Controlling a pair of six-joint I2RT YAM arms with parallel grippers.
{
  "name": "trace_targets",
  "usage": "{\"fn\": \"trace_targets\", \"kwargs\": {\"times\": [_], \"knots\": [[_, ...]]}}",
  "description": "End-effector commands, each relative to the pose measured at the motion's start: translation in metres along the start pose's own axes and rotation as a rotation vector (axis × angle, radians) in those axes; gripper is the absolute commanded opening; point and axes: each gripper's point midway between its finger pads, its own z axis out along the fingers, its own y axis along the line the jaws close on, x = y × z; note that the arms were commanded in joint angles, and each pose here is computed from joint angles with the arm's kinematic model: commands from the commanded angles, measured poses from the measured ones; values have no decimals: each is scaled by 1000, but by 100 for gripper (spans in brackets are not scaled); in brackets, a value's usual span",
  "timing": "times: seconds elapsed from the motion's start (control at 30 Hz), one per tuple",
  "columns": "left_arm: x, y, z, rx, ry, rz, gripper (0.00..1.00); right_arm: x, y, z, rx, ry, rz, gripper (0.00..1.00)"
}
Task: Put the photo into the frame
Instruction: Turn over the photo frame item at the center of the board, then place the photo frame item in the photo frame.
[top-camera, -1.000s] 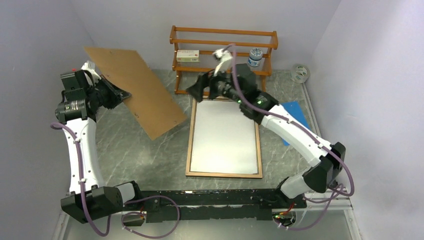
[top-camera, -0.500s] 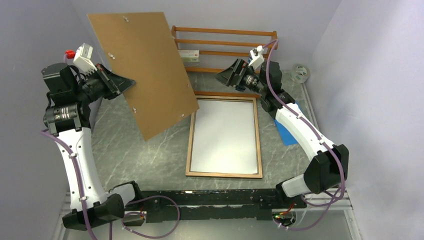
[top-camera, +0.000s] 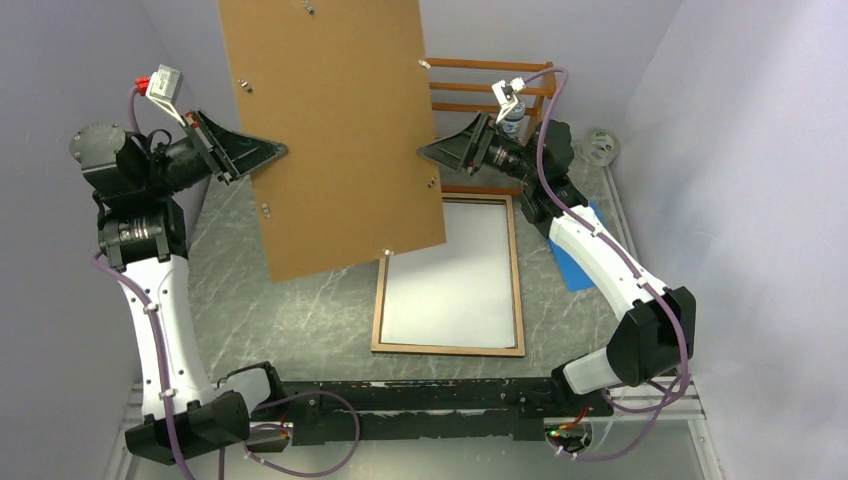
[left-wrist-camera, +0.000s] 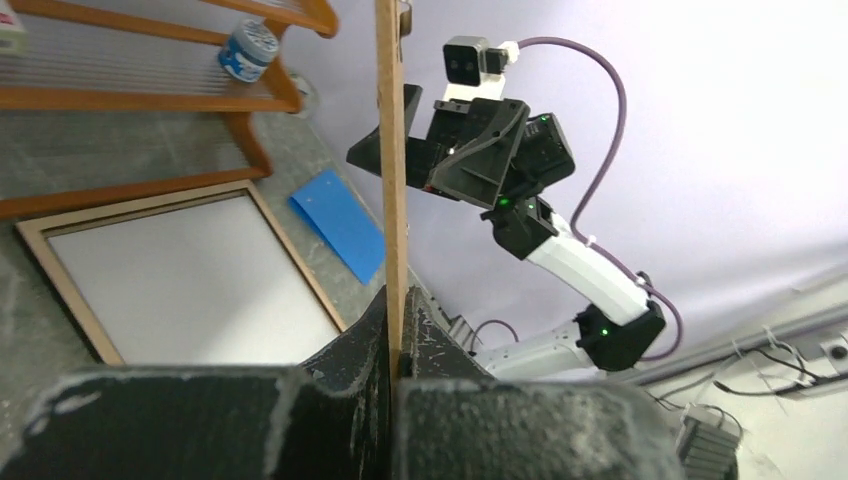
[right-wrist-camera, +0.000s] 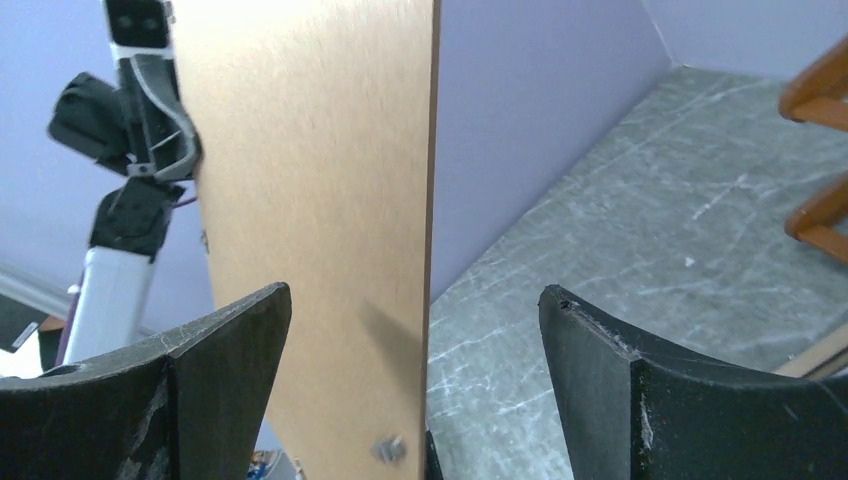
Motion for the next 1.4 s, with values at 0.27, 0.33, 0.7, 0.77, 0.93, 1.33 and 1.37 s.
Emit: {"fn": "trace_targets", "kwargs": {"times": [0.27,0.33,0.7,0.77,0.93,1.33,1.37], "knots": [[-6,-31,1,149,43,18,3,-36,70,3,-256,-41,-25,75],[-6,-28,1,142,43,11,3,-37,76,3,-281,-40,-6,69],[0,6,9,79,50,-99,10,-35,77,1,-302,-37,40,0],[5,19,10,42,53,-109,20,-29,66,0,-253,-25,48,0],[27,56,8,-73,72,-141,56,-18,49,-14,-177,-23,77,0],[75,124,-1,-267,99,-186,87,43,2,-58,4,44,324,0],[79,132,-2,-292,103,-203,87,50,-4,-63,27,53,332,0]]}}
